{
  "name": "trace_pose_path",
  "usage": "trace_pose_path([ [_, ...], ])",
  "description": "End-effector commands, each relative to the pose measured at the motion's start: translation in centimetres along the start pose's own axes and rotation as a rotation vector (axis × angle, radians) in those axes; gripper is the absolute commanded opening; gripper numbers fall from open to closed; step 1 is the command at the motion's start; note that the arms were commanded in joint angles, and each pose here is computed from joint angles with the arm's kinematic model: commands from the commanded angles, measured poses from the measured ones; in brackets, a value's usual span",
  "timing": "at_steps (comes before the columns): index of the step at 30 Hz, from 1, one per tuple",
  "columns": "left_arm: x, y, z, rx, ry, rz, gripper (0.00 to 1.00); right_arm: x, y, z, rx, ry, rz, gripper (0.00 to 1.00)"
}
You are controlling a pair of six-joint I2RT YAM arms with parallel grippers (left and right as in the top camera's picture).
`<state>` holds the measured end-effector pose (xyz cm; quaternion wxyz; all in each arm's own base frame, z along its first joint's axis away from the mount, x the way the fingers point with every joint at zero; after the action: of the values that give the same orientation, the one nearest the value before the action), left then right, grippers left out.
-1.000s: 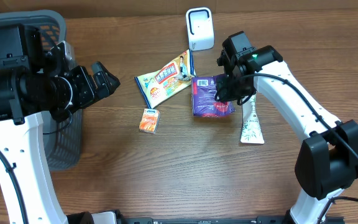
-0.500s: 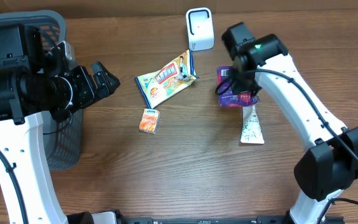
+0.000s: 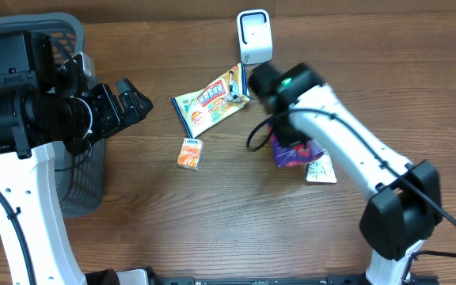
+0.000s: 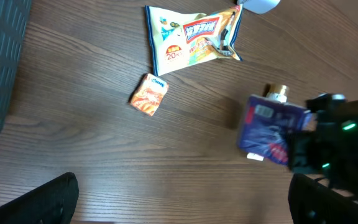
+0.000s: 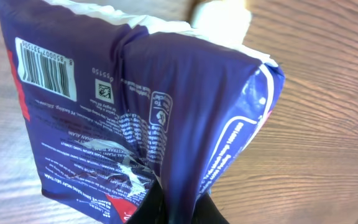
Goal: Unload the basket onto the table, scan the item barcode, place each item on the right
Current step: 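Move the box toward the scanner and set it down on the table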
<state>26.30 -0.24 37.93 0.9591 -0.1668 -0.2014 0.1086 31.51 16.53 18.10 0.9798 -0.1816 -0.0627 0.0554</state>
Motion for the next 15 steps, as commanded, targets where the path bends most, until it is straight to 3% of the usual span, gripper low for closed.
trace_pose_path([
  [1,0.0,-0.1,0.0,-0.012,0.003,-0.008,1.0,-1.3,1.7,-1.9,-0.095,0.044,0.009,0.07],
  [5,0.0,-0.1,0.0,-0.012,0.003,-0.008,1.0,-2.5,1.4,-4.5,-0.27,0.152,0.009,0.06],
  [9,0.0,-0.1,0.0,-0.012,0.003,-0.008,1.0,-3.9,2.3,-5.3,-0.275,0.247,0.032,0.11],
  [15,0.0,-0.1,0.0,-0.012,0.003,-0.008,1.0,-4.6,5.3,-3.1,-0.236,0.183,0.094,0.22],
])
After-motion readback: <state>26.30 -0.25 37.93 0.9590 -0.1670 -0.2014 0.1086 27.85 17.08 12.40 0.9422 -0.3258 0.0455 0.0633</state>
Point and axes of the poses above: each gripper's point midway between its finger pads, its own z axis back along the fingers, its own y axis along the line the jaws close on, x = y × z, the point moved 5 cm from there along z, back along the fingers, and after that the axes turned 10 degrees about -z, right-handed, at the moved point
